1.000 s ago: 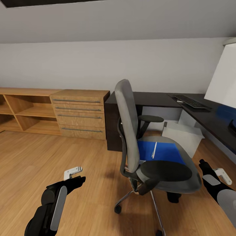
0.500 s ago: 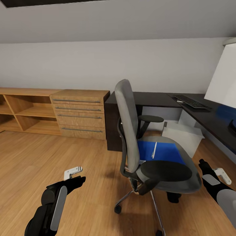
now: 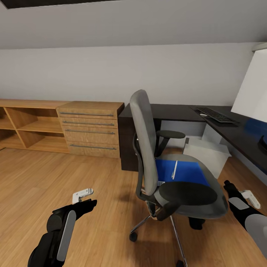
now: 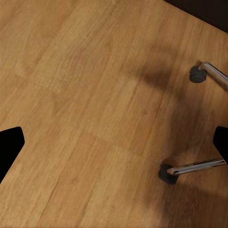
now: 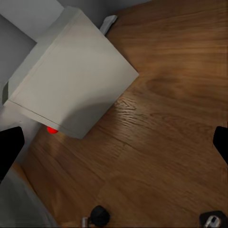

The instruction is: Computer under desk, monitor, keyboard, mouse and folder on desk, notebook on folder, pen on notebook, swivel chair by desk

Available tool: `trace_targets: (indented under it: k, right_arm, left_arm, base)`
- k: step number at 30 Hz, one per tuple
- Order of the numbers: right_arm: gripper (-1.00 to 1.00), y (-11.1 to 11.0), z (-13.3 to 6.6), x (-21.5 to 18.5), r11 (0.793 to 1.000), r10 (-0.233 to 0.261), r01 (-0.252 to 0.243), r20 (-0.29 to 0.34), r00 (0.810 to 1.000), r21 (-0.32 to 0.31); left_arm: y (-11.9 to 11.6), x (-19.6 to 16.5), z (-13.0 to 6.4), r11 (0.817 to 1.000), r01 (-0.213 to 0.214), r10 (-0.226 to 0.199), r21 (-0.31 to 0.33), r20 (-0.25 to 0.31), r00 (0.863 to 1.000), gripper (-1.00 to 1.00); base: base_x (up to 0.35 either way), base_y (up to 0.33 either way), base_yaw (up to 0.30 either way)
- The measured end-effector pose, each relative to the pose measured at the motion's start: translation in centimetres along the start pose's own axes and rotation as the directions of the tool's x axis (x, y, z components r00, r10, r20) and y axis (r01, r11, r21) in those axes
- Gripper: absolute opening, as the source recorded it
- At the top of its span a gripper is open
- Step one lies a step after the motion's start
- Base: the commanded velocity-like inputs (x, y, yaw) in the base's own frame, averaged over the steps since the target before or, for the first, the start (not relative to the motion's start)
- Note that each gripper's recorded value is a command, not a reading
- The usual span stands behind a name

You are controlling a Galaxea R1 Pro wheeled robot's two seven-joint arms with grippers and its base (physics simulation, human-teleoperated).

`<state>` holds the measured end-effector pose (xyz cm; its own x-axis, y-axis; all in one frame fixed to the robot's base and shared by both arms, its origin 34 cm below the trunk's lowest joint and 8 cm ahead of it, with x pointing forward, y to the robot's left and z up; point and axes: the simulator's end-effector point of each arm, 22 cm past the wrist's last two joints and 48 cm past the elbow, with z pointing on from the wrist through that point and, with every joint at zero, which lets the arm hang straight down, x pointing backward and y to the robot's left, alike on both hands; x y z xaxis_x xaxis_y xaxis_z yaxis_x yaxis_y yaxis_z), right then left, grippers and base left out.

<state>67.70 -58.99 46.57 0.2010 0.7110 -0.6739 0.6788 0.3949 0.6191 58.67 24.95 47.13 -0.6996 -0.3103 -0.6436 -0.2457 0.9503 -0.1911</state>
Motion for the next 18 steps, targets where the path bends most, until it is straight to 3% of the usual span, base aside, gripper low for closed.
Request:
trace_targets:
  k: [11,18]
  right_arm:
    - [1.00,0.2,-0.1,1.8,1.000,0.003,-0.003,-0.083,0.997,-0.005]
    - [1.00,0.3,-0.1,2.0,1.000,0.005,-0.006,-0.092,0.996,-0.007]
  left_arm:
    - [0.0,0.0,0.0,1.000,0.000,0.000,0.001,0.000,1.000,1.00]
    - [0.0,0.0,0.0,1.000,0.000,0.000,0.001,0.000,1.000,1.00]
  base:
    - [0.000,0.000,0.001]
    - [0.000,0.000,0.210]
